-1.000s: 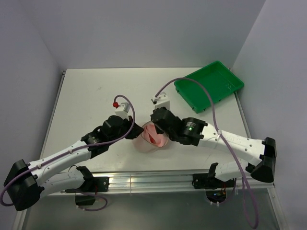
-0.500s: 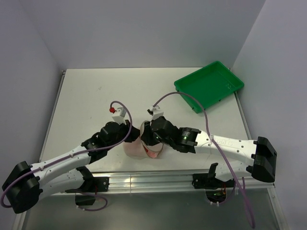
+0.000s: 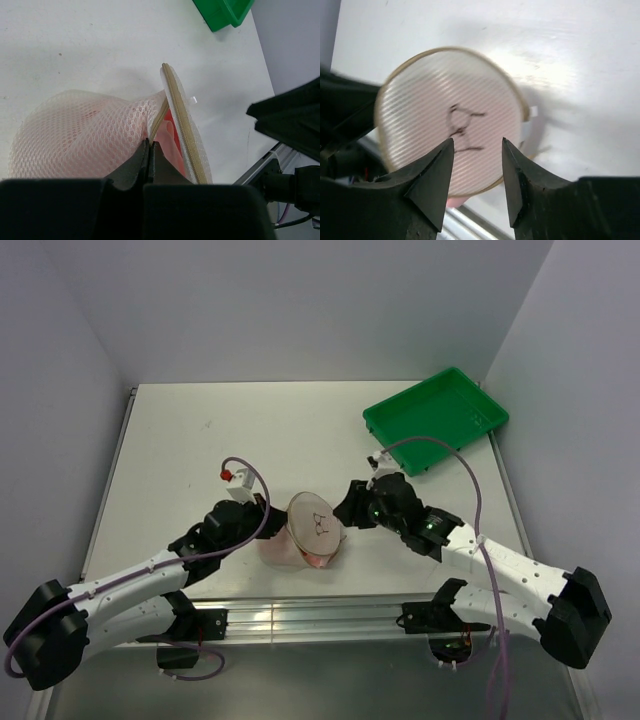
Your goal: Place the bra in the laundry bag and zip it closed
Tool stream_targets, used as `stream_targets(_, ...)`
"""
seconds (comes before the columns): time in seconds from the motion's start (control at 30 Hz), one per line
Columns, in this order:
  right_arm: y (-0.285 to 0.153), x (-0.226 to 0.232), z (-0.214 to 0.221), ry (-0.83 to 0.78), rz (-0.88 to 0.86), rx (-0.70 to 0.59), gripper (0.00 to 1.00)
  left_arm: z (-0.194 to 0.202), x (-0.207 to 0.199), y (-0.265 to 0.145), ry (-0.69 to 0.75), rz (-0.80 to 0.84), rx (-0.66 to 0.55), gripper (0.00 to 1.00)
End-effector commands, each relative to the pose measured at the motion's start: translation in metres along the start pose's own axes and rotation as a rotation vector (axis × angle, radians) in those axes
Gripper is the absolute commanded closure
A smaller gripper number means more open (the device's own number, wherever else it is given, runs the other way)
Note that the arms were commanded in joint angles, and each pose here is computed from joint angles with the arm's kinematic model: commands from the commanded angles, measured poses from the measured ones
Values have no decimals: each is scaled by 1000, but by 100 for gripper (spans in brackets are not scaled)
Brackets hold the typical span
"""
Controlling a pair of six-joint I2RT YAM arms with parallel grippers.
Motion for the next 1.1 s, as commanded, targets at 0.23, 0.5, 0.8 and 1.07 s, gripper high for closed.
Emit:
stream_targets(0.23,34,-46,15,210,-20,-80,17,-20,-18,-4,20,91,-59,100)
stream_targets(0.5,53,-40,20,320,-98,-108,15,-24,-26,-6,12,121,-50,100)
stream_targets(0.8,67,-52,20,385,-73,-143,39,-24,-22,-6,9,110,-47,100)
stream_targets(1.07,50,-51,11,446,-103,-223,94,-29,-21,-1,15,82,-42,100)
Point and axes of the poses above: each gripper's point midway between its finger pads, its own y axis out along the fingers, its own x axis along the line the jaws close on, z = x × y, the point moved 1 cm from there along -y, back along the fingers, and after that the axes turned 4 degrees about -y, right-handed, at the moved point
